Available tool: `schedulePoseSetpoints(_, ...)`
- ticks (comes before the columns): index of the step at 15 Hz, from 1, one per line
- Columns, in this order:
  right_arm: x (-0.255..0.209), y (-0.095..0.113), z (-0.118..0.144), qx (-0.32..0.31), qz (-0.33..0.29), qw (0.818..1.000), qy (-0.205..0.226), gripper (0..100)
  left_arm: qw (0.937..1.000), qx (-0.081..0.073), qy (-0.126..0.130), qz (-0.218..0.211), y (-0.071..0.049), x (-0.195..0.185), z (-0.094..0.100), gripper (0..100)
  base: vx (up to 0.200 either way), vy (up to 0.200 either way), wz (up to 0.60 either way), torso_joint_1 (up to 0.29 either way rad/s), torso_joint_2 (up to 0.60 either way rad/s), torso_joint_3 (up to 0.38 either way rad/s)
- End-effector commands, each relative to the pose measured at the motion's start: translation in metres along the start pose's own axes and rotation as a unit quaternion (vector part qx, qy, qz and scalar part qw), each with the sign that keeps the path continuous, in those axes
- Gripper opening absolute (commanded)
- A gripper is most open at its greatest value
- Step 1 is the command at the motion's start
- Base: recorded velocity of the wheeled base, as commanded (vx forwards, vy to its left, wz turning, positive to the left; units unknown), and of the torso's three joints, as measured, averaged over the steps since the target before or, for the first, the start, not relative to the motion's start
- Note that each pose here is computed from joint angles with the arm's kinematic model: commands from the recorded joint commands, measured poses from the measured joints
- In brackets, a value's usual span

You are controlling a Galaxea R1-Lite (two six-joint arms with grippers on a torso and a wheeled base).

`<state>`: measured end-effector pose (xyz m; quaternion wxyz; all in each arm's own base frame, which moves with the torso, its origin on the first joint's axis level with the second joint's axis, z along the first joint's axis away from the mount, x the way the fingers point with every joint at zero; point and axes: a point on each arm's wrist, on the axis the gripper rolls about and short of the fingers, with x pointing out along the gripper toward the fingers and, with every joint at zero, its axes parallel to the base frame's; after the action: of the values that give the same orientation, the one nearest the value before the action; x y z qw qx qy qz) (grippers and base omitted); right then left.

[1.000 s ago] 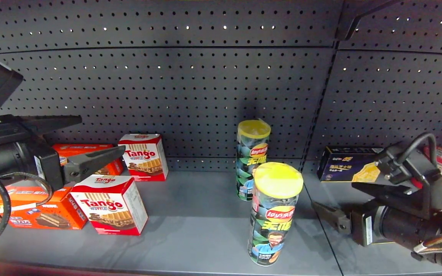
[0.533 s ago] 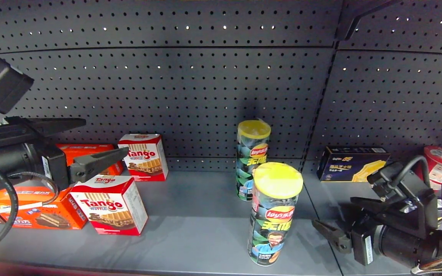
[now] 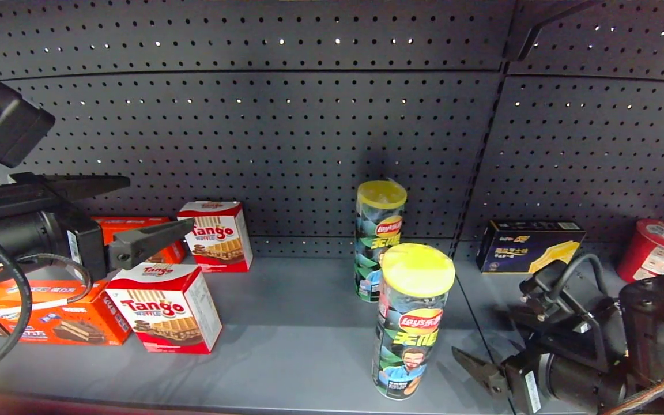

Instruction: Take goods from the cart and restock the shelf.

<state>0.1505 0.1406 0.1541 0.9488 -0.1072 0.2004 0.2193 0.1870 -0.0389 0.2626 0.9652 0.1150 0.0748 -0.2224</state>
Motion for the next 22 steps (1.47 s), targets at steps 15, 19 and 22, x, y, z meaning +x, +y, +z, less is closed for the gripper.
schedulePoseSetpoints(15,0.036,0.019,0.008,-0.015,0.011,1.000,0.012,100,0.9999,-0.003,0.012,-0.004,0.000,0.006,-0.005,100,0.000,0.000,0.00,0.000,0.00,0.000)
schedulePoseSetpoints(19,0.035,0.022,0.008,-0.018,0.017,1.000,0.011,100,0.9999,-0.004,0.014,-0.004,0.001,0.006,-0.006,100,0.000,0.000,0.00,0.000,0.00,0.000)
schedulePoseSetpoints(22,0.034,0.022,0.008,-0.019,0.018,1.000,0.011,100,0.9999,-0.004,0.015,-0.004,0.000,0.006,-0.006,100,0.000,0.000,0.00,0.000,0.00,0.000)
